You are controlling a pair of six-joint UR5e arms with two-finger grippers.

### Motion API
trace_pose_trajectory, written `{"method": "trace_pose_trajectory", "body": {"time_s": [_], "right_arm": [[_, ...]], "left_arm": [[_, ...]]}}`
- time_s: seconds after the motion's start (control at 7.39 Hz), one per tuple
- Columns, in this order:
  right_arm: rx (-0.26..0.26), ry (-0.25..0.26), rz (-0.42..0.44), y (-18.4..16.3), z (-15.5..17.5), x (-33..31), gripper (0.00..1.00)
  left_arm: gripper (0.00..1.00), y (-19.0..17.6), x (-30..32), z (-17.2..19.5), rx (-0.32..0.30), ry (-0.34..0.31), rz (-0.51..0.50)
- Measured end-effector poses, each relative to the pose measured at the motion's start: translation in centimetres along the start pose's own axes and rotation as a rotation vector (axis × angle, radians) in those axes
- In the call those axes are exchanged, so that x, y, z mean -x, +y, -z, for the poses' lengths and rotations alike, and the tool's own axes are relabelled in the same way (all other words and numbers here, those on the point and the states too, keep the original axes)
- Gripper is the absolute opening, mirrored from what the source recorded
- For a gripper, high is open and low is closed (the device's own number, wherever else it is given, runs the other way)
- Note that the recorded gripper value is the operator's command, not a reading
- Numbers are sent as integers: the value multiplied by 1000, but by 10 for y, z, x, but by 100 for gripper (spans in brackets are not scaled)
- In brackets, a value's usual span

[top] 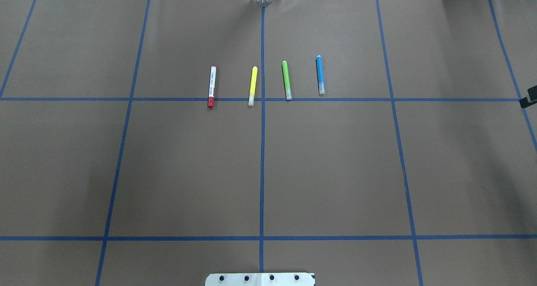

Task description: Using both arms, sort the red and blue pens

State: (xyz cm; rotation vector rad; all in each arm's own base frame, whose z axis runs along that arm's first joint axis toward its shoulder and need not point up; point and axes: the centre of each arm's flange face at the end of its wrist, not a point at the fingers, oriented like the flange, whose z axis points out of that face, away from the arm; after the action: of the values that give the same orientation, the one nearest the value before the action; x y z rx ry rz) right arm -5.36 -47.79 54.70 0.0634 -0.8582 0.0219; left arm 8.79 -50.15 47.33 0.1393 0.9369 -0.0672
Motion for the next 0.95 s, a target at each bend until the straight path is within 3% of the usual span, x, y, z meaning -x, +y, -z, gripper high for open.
{"method": "trace_pose_trajectory", "body": {"time_s": [0.27, 0.54, 0.95], "right_arm": [[-12, 7, 11, -1, -2, -2, 100], [-14, 9, 12, -2, -3, -3, 100], [-13, 9, 12, -1, -3, -3, 100]], "left_arm": [[99, -30, -97, -40, 25, -30, -29], [99, -53, -202, -83, 125, -71, -49], [99, -88, -341, -164, 221, -103, -108]]}}
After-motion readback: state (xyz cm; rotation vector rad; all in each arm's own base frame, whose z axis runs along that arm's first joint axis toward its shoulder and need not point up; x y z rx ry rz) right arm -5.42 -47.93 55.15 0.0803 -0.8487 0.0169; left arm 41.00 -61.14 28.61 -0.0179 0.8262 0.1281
